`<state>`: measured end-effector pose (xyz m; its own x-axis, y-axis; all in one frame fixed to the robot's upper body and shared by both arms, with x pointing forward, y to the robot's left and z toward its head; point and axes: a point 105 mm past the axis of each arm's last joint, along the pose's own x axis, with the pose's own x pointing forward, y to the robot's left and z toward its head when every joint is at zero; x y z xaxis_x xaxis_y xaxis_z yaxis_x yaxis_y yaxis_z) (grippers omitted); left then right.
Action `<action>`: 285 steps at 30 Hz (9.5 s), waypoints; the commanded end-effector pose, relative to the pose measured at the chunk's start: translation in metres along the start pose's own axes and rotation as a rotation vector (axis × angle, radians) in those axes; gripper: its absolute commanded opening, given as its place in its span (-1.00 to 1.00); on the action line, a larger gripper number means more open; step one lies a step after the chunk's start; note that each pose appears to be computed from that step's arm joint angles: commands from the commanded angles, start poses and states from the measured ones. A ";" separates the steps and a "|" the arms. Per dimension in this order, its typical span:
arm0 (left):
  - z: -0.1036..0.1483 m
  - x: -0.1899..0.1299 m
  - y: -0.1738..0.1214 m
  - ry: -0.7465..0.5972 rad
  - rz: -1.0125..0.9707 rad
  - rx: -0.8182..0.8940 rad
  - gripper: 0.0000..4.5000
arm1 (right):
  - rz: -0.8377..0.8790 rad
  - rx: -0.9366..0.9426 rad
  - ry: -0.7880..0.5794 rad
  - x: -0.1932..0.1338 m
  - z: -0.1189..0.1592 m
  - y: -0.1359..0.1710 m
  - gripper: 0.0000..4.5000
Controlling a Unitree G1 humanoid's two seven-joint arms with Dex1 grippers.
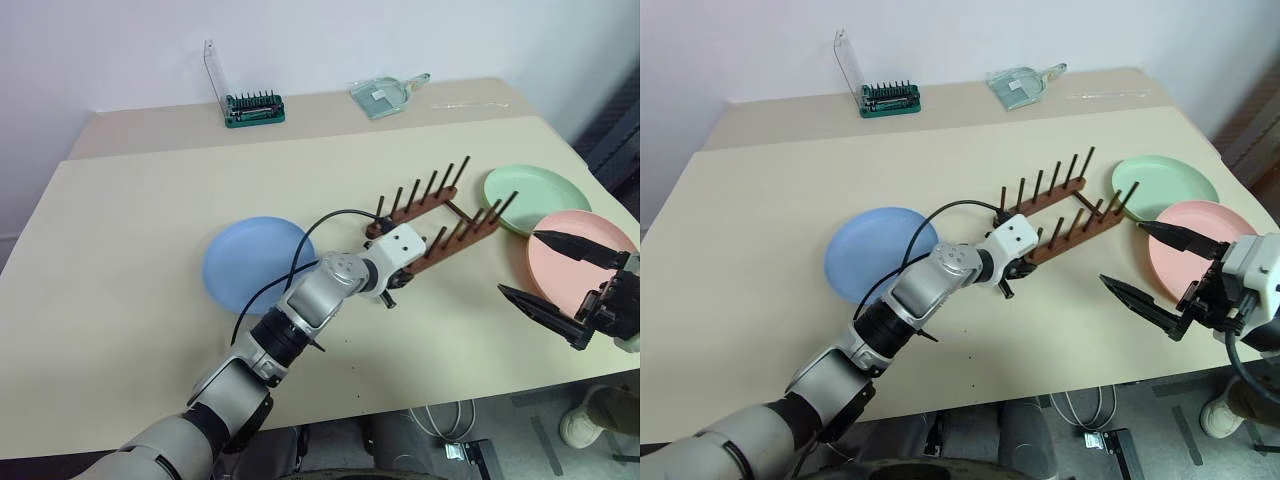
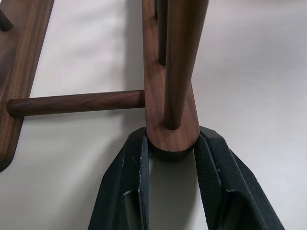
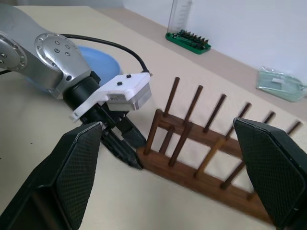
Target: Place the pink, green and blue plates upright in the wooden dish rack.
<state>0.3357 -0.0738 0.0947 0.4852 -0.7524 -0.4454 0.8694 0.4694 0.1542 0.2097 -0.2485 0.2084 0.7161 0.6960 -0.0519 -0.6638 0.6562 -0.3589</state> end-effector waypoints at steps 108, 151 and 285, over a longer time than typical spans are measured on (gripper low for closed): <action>-0.006 -0.031 -0.010 0.077 -0.245 0.169 -1.00 | 0.052 -0.311 0.456 0.069 -0.109 -0.012 -0.98; 0.045 -0.021 0.067 -0.105 0.007 0.029 -1.00 | -0.049 -0.596 0.512 0.101 -0.127 -0.072 -0.98; 0.072 -0.201 0.067 -0.460 -0.440 0.154 1.00 | 0.191 0.622 -0.379 0.069 0.048 -0.144 -0.99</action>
<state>0.3079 0.0727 0.2470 0.0396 -0.9947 -0.0944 0.9906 0.0267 0.1341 0.3507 -0.2764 0.2817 0.5504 0.7884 0.2748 -0.8291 0.4772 0.2914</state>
